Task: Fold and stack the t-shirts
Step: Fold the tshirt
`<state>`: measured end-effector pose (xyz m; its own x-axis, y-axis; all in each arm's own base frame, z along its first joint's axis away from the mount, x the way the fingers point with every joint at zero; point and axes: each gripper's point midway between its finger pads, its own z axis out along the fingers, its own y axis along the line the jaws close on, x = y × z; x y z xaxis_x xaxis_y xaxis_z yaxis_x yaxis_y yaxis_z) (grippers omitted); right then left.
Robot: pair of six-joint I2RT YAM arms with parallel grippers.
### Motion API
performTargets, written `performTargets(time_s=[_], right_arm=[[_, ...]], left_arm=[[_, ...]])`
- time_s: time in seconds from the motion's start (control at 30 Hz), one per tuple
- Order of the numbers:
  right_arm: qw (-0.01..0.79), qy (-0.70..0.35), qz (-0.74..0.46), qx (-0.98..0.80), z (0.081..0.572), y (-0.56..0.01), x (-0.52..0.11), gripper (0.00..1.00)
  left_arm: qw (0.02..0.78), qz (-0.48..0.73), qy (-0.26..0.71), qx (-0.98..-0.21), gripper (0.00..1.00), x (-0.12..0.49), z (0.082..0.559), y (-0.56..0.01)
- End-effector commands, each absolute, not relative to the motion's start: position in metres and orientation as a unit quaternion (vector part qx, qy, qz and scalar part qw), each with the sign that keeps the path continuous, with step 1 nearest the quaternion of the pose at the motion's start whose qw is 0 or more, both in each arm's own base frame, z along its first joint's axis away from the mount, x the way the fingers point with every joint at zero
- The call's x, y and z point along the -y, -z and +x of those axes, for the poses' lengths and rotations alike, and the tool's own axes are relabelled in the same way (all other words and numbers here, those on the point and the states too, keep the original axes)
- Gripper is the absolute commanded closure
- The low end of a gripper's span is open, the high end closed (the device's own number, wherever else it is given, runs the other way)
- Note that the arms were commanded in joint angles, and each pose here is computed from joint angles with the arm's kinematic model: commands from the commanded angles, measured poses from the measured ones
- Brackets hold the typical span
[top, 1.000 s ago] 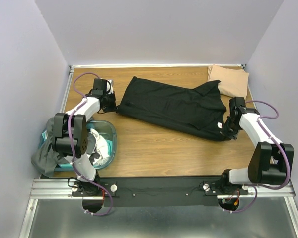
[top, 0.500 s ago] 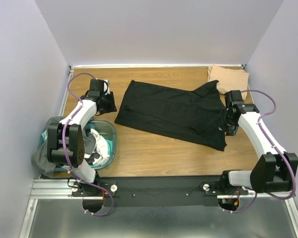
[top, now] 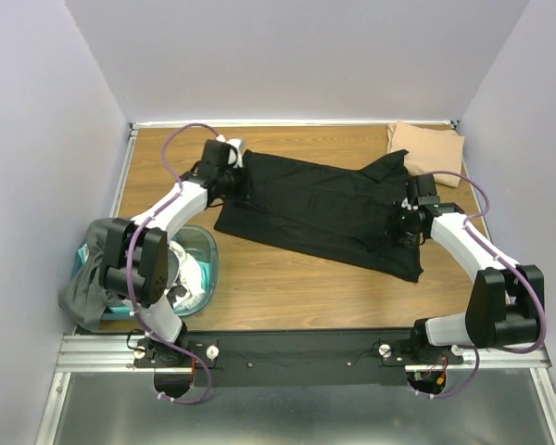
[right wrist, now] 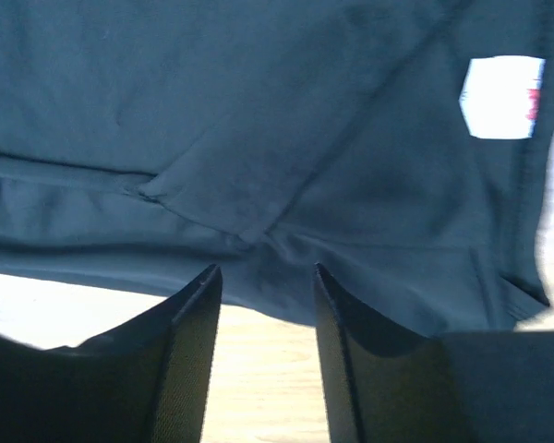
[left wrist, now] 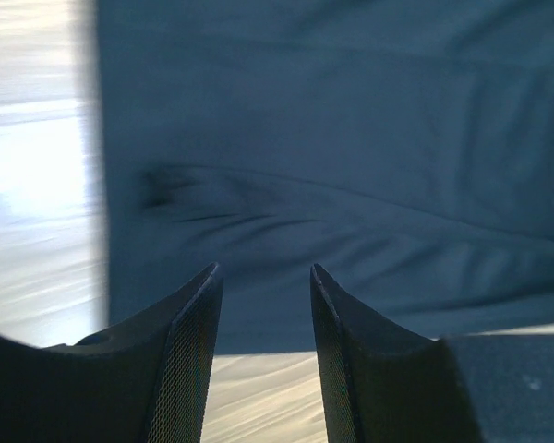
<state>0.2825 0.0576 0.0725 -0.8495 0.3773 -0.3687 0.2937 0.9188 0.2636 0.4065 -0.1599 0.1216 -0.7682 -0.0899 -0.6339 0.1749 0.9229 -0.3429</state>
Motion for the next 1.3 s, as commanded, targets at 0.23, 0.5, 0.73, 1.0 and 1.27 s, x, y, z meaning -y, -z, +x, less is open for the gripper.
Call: performTargets(time_s=[0.23, 0.5, 0.73, 1.0, 1.27], right_arm=[[0.207, -0.142, 0.146, -0.957, 0.292, -0.04, -0.086, 0.55], [0.187, -0.135, 0.144, -0.962, 0.288, -0.018, -0.088, 0.57], [0.192, -0.127, 0.143, -0.963, 0.293, -0.016, -0.089, 0.63], [0.199, -0.137, 0.146, -0.959, 0.301, -0.024, -0.094, 0.74], [0.205, -0.141, 0.143, -0.958, 0.306, -0.029, -0.098, 0.76]], left_arm=[[0.277, 0.05, 0.257, -0.925, 0.49, 0.208, 0.386, -0.064], [0.261, 0.05, 0.243, -0.933, 0.49, 0.201, 0.376, -0.045], [0.257, 0.051, 0.243, -0.934, 0.49, 0.202, 0.376, -0.041], [0.252, 0.049, 0.238, -0.937, 0.49, 0.199, 0.372, -0.036], [0.249, 0.048, 0.235, -0.938, 0.49, 0.198, 0.37, -0.032]])
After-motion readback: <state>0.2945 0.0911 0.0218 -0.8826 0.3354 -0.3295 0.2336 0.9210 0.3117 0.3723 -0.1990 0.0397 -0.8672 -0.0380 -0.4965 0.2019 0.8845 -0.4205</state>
